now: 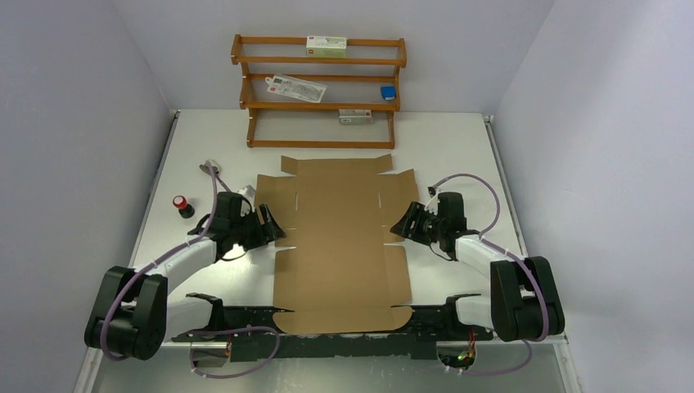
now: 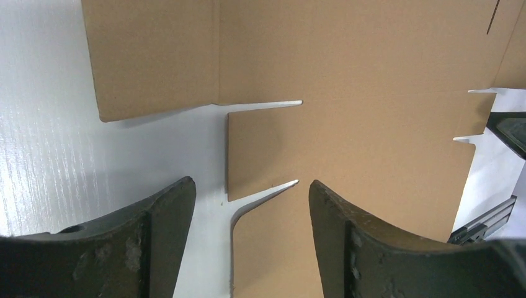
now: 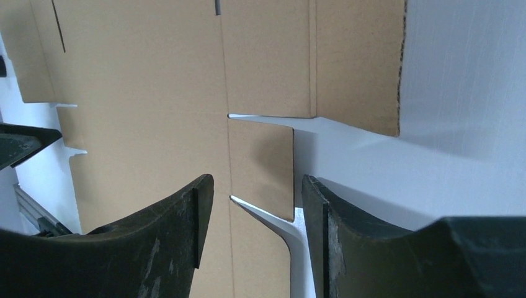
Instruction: Fold the paper box
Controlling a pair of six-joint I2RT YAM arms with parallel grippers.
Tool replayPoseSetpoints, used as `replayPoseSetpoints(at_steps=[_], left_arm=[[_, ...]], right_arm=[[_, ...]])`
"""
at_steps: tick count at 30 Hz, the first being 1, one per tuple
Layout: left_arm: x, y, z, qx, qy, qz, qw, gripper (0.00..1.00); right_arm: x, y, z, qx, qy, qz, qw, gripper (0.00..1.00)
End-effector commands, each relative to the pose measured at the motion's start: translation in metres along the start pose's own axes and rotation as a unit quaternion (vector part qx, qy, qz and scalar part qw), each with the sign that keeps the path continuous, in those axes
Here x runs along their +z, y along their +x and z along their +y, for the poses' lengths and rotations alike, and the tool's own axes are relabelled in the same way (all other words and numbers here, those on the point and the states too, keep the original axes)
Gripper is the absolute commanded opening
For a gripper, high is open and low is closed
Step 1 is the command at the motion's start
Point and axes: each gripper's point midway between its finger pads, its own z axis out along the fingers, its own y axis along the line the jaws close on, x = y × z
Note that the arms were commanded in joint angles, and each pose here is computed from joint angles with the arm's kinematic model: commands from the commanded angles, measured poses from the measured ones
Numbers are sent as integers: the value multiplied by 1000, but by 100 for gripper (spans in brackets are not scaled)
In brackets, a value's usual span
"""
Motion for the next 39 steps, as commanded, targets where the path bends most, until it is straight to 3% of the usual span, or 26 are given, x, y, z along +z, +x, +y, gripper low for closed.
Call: replayPoseSetpoints(at_steps=[1,7,18,29,39], left_arm=[[3,-2,-6,0,23,-5,1000,71],[4,2,-5,-1,26,-2,1000,65],[9,-3,-8,-1,38,-20,999,56],[-5,-15,-20,19,41,-49,998,33],[-1,-9,-39,46,47,-42,997,27]], right_arm=[[3,2,2,1,-15,1,1000,57],[2,-3,6,-12,-22,-3,1000,47],[3,-2,8,-19,-28,-2,999,38],[-7,-18,17,-53,-15,-16,998,26],[-13,-27,21,-88,31,-21,995,22]])
